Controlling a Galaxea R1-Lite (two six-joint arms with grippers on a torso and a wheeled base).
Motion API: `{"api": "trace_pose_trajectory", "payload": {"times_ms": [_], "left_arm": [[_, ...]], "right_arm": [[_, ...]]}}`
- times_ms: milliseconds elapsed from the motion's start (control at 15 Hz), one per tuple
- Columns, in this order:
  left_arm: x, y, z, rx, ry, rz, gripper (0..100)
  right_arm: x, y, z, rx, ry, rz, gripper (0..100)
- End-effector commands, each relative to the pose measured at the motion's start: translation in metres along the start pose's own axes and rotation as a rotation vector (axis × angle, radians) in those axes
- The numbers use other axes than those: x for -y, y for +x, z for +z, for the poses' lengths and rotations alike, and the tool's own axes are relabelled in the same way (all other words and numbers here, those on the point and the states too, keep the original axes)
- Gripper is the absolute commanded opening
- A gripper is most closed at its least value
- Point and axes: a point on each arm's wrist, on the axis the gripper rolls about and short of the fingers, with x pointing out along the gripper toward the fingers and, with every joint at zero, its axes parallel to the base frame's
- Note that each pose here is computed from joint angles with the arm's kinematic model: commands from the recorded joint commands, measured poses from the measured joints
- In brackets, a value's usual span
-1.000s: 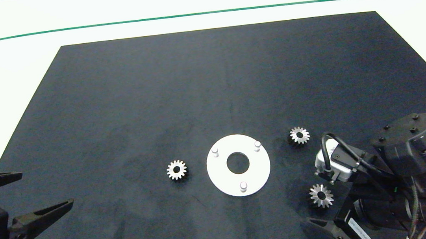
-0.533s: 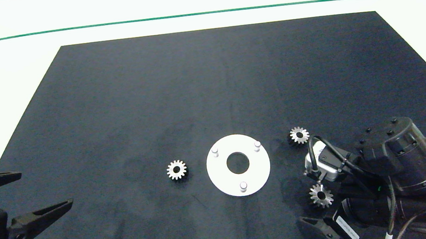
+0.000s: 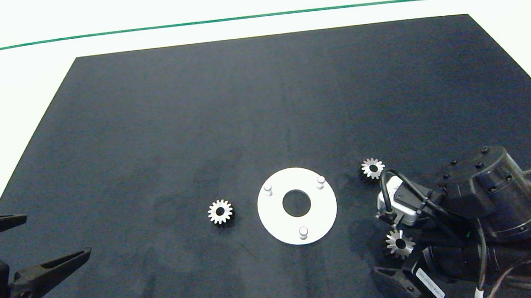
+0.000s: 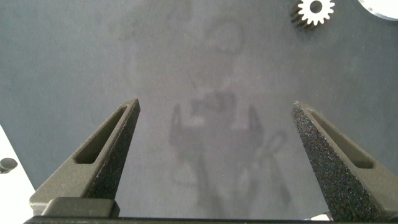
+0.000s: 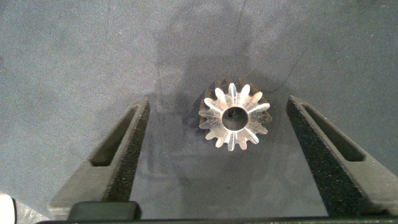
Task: Install three planetary gears onto the carrier pins
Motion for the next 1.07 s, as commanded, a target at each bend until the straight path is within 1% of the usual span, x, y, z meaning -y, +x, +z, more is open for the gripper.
{"api": "trace_pose_trajectory", "payload": {"times_ms": [67, 533, 1067], "left_arm": [[0.0000, -0.0004, -0.0003, -0.001, 0.000, 0.000, 100], [0.0000, -0.0008, -0.0004, 0.000, 0.002, 0.000, 100], [-0.0001, -0.0012, -0.0004, 0.001, 0.003, 0.002, 100]], "right_arm": [[0.0004, -0.0008, -0.0005, -0.001, 0.000, -0.002, 82], [0.0071, 0.0011, -0.0009, -0.007, 0.019, -0.021, 67], [0.0070, 0.0032, -0.0013, -0.015, 0.020, -0.021, 52]]}}
